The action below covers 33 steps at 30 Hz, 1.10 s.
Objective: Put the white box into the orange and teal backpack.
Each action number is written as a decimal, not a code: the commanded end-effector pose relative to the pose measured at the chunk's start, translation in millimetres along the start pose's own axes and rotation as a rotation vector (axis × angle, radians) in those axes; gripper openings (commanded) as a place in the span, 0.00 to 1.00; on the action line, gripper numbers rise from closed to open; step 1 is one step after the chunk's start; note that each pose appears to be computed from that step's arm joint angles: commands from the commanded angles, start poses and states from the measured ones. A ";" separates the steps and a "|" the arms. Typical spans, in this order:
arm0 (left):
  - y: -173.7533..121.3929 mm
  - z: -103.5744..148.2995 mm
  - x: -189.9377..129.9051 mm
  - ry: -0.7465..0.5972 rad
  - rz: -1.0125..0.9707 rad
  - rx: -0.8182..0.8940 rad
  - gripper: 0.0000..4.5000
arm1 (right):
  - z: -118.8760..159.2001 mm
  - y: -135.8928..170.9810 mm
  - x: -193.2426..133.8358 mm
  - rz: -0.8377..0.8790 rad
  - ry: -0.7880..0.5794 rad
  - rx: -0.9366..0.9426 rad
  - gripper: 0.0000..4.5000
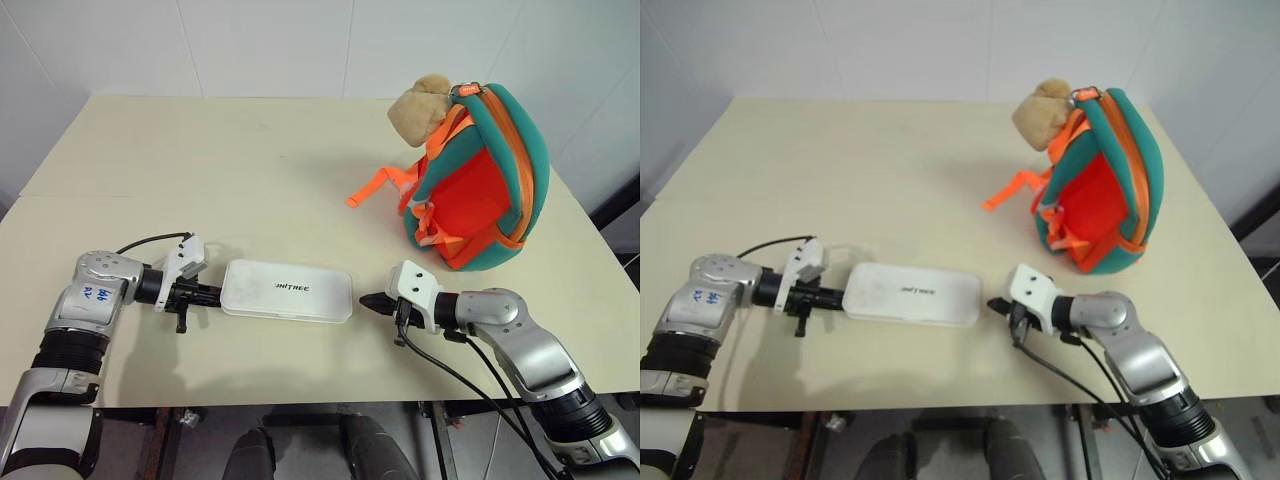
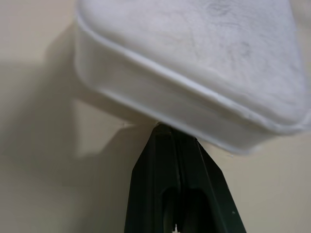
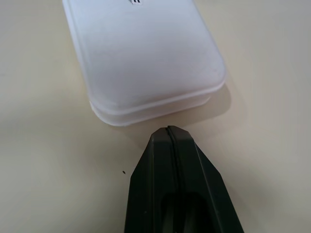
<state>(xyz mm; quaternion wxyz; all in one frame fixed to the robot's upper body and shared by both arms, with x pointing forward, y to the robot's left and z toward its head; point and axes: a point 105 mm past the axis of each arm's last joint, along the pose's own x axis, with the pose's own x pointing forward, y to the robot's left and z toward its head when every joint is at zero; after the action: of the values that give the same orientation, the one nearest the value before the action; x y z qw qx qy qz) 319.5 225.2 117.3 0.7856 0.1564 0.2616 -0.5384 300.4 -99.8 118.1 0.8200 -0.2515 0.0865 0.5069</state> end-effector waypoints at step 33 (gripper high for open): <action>-34.9 17.7 3.4 -0.116 -0.124 -0.093 0.01 | 14.7 -2.9 2.4 0.027 -0.049 -0.047 0.00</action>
<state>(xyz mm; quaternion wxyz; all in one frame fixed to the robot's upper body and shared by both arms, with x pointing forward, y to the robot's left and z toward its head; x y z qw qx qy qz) 297.3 213.3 120.6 0.7875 0.0675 0.2716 -0.5491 308.3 -102.3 121.4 0.8201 -0.2595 0.0826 0.5033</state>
